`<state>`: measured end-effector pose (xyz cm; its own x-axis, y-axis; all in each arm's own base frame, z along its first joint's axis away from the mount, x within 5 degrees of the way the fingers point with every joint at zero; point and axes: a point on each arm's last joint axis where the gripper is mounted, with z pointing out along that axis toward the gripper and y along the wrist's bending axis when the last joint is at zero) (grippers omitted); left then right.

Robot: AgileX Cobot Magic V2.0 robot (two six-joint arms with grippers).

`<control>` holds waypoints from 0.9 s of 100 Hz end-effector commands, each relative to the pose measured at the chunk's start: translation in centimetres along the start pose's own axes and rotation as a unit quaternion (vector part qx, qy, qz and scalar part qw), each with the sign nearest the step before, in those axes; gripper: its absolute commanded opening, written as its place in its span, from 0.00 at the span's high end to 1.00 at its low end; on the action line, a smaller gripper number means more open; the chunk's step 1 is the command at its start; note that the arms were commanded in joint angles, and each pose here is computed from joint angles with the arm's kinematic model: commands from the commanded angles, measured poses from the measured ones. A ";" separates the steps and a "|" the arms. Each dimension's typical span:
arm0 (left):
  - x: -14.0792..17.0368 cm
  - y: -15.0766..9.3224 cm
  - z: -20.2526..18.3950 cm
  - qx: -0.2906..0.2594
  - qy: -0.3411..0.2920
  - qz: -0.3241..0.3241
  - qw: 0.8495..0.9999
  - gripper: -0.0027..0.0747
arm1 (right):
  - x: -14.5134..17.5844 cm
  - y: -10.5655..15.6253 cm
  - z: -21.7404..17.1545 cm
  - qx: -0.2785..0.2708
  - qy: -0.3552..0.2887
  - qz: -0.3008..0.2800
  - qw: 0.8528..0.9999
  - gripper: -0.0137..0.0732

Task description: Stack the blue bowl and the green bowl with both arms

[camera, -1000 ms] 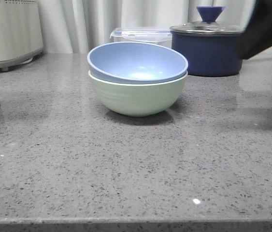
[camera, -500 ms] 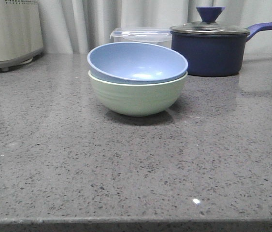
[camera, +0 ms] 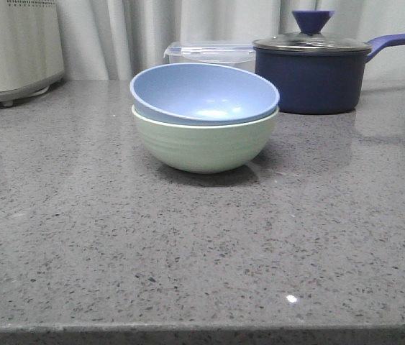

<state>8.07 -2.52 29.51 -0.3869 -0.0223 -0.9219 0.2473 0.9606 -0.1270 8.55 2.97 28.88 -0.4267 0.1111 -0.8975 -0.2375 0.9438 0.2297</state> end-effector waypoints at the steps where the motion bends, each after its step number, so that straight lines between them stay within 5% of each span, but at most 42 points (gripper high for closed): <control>1: -0.9 -0.1 -0.9 0.003 -0.067 -0.004 0.998 0.99 | -0.7 0.1 -1.1 -0.002 -0.067 -0.009 0.998 0.93; 25: 0.4 0.0 -1.5 0.005 -0.083 -0.004 0.997 0.99 | -0.2 0.1 -2.7 -0.010 -0.112 -0.013 0.994 0.93; 90: 0.4 0.0 -1.5 0.005 -0.083 -0.004 0.997 0.99 | -0.2 0.1 -2.7 -0.010 -0.111 -0.013 0.994 0.93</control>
<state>6.42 -2.10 28.19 -0.3245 -0.0386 -0.9451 0.2534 0.9591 -0.1262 6.08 2.40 28.51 -0.3185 0.1344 -0.9384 -0.2626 0.9386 0.2235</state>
